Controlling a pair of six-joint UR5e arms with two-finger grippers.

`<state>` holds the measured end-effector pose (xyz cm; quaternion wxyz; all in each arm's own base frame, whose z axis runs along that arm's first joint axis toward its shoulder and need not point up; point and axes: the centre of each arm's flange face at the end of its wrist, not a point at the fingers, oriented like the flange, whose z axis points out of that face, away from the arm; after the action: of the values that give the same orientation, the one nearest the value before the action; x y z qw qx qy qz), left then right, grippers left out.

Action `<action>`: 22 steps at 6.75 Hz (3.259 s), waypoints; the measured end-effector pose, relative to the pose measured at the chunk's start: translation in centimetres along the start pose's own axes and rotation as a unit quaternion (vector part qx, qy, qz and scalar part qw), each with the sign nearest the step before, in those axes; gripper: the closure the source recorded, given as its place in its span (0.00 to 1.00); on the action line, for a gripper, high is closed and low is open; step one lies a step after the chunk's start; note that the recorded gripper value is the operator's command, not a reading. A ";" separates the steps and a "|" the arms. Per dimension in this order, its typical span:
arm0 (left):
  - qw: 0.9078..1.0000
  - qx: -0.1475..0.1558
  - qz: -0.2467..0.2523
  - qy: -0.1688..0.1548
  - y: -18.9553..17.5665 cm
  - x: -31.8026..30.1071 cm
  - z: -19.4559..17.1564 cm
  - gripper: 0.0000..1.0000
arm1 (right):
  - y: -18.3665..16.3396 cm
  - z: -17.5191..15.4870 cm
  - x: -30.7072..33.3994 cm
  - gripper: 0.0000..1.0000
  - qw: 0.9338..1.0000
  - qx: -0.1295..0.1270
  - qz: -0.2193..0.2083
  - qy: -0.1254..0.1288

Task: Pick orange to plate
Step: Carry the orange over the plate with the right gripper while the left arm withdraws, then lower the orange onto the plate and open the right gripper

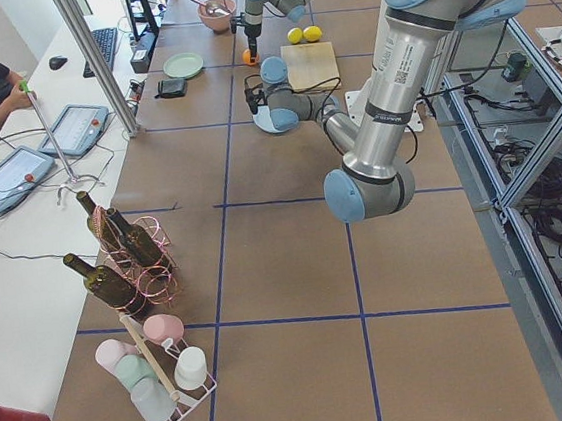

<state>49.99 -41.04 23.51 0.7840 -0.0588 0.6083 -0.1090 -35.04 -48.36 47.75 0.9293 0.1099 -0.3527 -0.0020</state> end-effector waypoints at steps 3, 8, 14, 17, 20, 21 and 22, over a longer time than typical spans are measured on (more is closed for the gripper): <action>1.000 0.004 0.010 0.021 0.6 0.4 -3.1 0.00 | -0.3 -5.2 -5.3 1.00 0.998 0.027 0.037 -0.053; 0.999 0.037 0.021 0.015 -1.0 -7.0 -12.4 0.00 | 8.2 -7.5 -31.6 1.00 0.979 0.031 0.144 -0.139; 0.999 0.038 0.022 0.010 -1.6 -7.6 -12.7 0.00 | 8.5 -4.4 -35.8 0.99 0.982 0.048 0.147 -0.104; 0.999 0.039 0.021 0.009 -1.6 -7.7 -12.5 0.00 | 8.4 -2.9 -36.2 0.00 0.984 0.053 0.145 -0.090; 0.999 0.037 0.021 0.009 -1.5 -7.7 -12.4 0.00 | 8.3 -4.3 -36.2 0.00 0.983 0.055 0.143 -0.104; 0.999 0.038 0.021 0.009 -1.5 -7.8 -12.5 0.00 | 8.4 -6.5 -34.8 0.00 0.981 0.055 0.143 -0.120; 0.999 0.039 0.024 0.007 -1.6 -7.9 -12.5 0.00 | 8.5 -9.4 -31.8 0.00 0.978 0.048 0.146 -0.142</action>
<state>35.84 -40.19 28.17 0.7835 -0.0132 0.6107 -0.1141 -53.41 -35.57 21.81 0.8537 0.1005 -0.4928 0.1349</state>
